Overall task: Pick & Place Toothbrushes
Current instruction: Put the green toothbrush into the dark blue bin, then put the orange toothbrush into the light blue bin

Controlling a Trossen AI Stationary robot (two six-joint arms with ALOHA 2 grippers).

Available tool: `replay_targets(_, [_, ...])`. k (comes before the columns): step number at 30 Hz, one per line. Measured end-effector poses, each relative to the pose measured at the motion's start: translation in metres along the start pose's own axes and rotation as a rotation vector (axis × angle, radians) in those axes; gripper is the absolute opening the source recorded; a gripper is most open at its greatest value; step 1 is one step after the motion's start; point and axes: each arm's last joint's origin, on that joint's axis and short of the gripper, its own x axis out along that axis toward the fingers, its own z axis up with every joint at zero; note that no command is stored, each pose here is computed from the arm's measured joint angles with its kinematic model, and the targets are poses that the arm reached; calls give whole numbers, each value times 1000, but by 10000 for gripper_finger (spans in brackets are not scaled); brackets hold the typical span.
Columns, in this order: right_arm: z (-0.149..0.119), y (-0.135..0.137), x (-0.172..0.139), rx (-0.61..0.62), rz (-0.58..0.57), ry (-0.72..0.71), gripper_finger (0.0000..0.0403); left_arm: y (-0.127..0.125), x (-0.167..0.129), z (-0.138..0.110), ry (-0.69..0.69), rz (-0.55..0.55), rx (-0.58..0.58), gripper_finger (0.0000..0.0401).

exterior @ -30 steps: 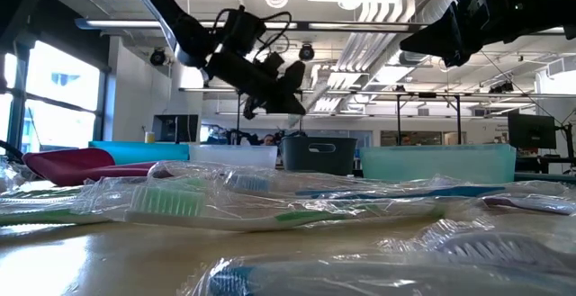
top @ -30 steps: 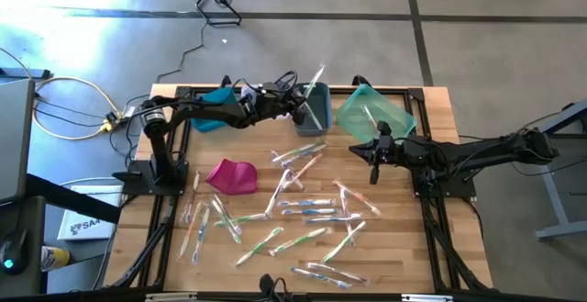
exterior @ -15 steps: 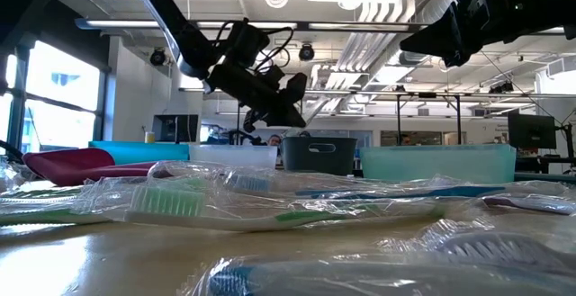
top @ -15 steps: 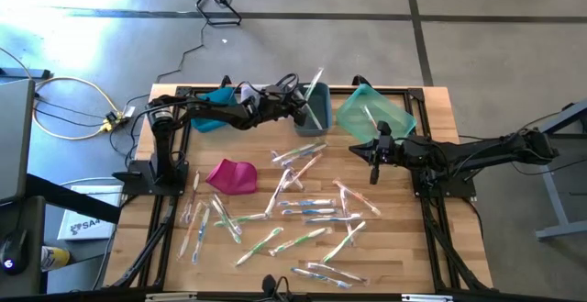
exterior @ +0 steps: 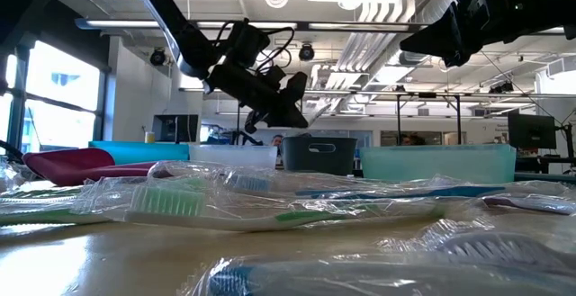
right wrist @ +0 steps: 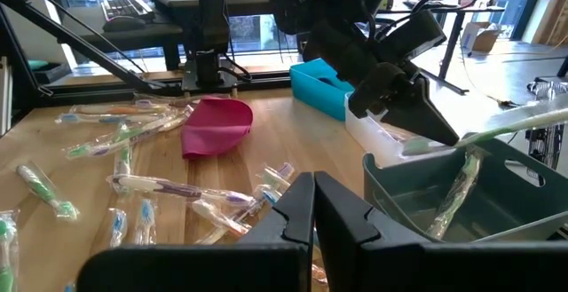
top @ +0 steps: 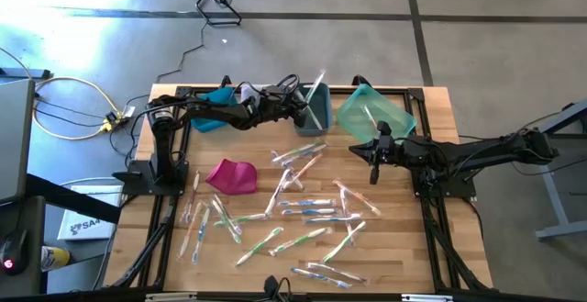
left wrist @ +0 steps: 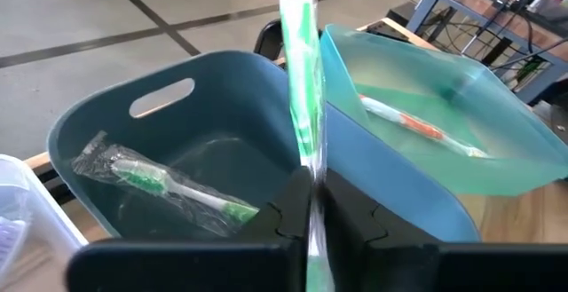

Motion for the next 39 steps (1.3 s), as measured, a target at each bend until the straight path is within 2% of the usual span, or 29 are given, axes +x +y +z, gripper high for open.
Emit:
replay_targets(9, [0, 0, 0, 0, 0, 0, 4, 0, 0, 0, 4, -9, 0, 112])
replay_targets(14, [0, 0, 0, 0, 0, 0, 4, 0, 0, 0, 2, -5, 0, 132])
replay_targets(26, [0, 0, 0, 0, 0, 0, 4, 0, 0, 0, 1, -5, 51, 134])
replay_targets(31, [0, 0, 0, -1, 0, 4, 4, -4, 0, -2, 25, -67, 55, 130])
replay_targets(34, [-1, 0, 0, -3, 0, 13, 4, -11, -4, -1, 33, -81, 71, 111])
replay_targets(39, [-4, 0, 0, -9, -1, 34, 4, -22, -17, 6, 64, -93, 151, 52])
